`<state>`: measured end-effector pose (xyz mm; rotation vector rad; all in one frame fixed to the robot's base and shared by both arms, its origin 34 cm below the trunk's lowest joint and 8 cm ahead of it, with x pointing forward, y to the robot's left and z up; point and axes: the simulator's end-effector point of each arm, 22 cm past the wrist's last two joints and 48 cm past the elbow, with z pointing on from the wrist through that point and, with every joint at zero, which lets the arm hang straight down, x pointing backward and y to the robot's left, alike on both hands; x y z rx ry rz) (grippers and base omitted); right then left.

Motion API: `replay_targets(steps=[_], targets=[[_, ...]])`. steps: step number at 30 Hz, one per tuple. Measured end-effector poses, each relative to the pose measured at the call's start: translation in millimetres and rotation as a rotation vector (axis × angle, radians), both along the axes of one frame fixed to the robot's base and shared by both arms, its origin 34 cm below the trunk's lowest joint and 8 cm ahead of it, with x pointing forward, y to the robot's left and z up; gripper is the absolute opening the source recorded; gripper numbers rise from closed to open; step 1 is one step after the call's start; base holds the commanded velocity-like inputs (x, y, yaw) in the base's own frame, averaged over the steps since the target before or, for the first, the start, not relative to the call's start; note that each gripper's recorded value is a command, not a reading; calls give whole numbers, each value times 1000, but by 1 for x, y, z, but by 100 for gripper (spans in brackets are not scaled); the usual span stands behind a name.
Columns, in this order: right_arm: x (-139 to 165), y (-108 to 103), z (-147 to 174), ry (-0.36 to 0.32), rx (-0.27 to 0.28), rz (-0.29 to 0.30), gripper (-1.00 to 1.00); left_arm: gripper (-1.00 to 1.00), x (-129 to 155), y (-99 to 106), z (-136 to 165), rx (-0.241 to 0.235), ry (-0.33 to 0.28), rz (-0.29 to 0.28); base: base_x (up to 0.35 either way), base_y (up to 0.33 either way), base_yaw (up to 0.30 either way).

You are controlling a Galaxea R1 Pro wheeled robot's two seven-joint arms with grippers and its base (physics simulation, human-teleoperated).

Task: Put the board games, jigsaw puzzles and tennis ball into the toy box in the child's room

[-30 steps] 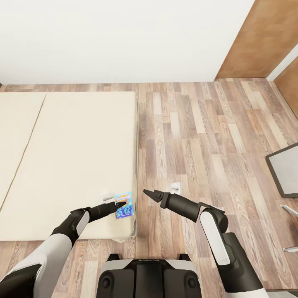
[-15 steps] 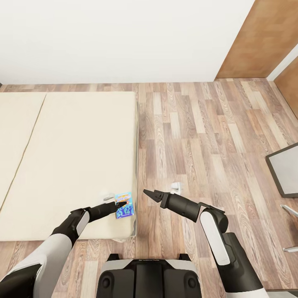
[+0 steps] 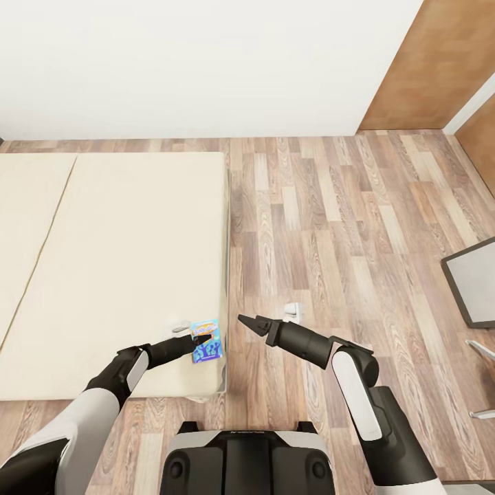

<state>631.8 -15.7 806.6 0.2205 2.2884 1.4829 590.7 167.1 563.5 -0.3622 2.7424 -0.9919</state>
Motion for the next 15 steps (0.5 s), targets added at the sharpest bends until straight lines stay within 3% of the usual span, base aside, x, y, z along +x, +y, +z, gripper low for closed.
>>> replay_targets(steps=[15], targets=[[0, 0, -4, 15, -15, -7, 100, 100, -1, 2, -2, 13, 5, -1, 0, 0, 0]])
